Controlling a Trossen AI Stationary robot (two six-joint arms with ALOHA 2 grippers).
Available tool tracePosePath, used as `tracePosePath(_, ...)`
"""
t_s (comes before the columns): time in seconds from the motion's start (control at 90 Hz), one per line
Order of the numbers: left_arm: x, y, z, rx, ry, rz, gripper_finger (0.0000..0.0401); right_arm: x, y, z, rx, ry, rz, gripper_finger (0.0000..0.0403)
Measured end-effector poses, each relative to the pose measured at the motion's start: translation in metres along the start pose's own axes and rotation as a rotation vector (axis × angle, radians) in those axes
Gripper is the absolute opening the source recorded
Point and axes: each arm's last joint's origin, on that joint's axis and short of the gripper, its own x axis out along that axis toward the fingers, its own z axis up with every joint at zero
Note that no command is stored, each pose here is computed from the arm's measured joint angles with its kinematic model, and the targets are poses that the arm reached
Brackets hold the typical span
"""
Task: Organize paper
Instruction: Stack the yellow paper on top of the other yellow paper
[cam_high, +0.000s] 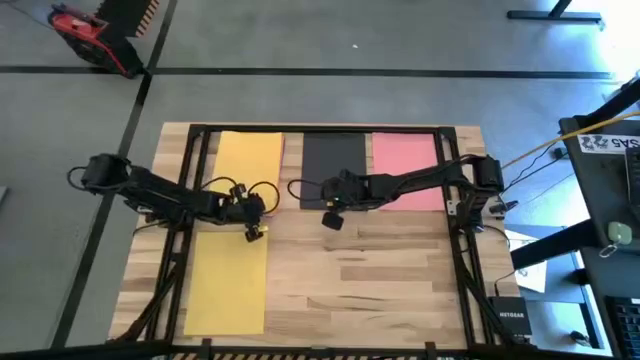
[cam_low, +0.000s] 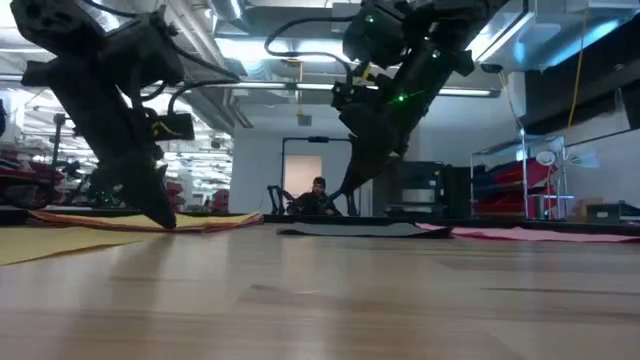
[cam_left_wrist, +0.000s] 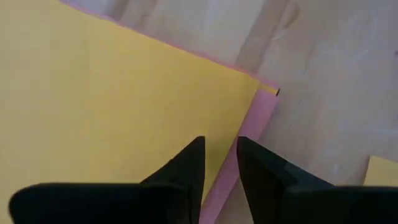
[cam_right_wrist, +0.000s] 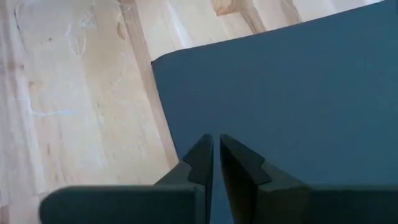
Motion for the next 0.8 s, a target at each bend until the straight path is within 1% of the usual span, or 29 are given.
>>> tracePosePath(0.178, 0.002, -0.002, 0.003, 0.006, -0.027, -0.009, 0.008, 0.0, 0.0, 0.0, 0.0, 0.002, 0.0, 0.0019)
tracePosePath(0.356, 0.002, -0.002, 0.003, 0.008, -0.023, -0.008, 0.008, 0.0, 0.0, -0.001, -0.002, 0.007, -0.002, 0.0019)
tracePosePath(0.478, -0.001, -0.003, 0.011, 0.001, -0.043, -0.014, 0.008, 0.0, 0.0, -0.001, -0.002, 0.008, -0.002, 0.0019)
tracePosePath(0.611, -0.003, -0.005, 0.017, 0.018, -0.064, -0.02, 0.008, 0.0, 0.0, -0.001, -0.002, 0.008, -0.002, 0.0019)
tracePosePath(0.8, -0.002, -0.004, 0.015, 0.034, -0.054, -0.017, 0.008, 0.0, -0.001, -0.001, -0.002, 0.005, -0.02, 0.0019)
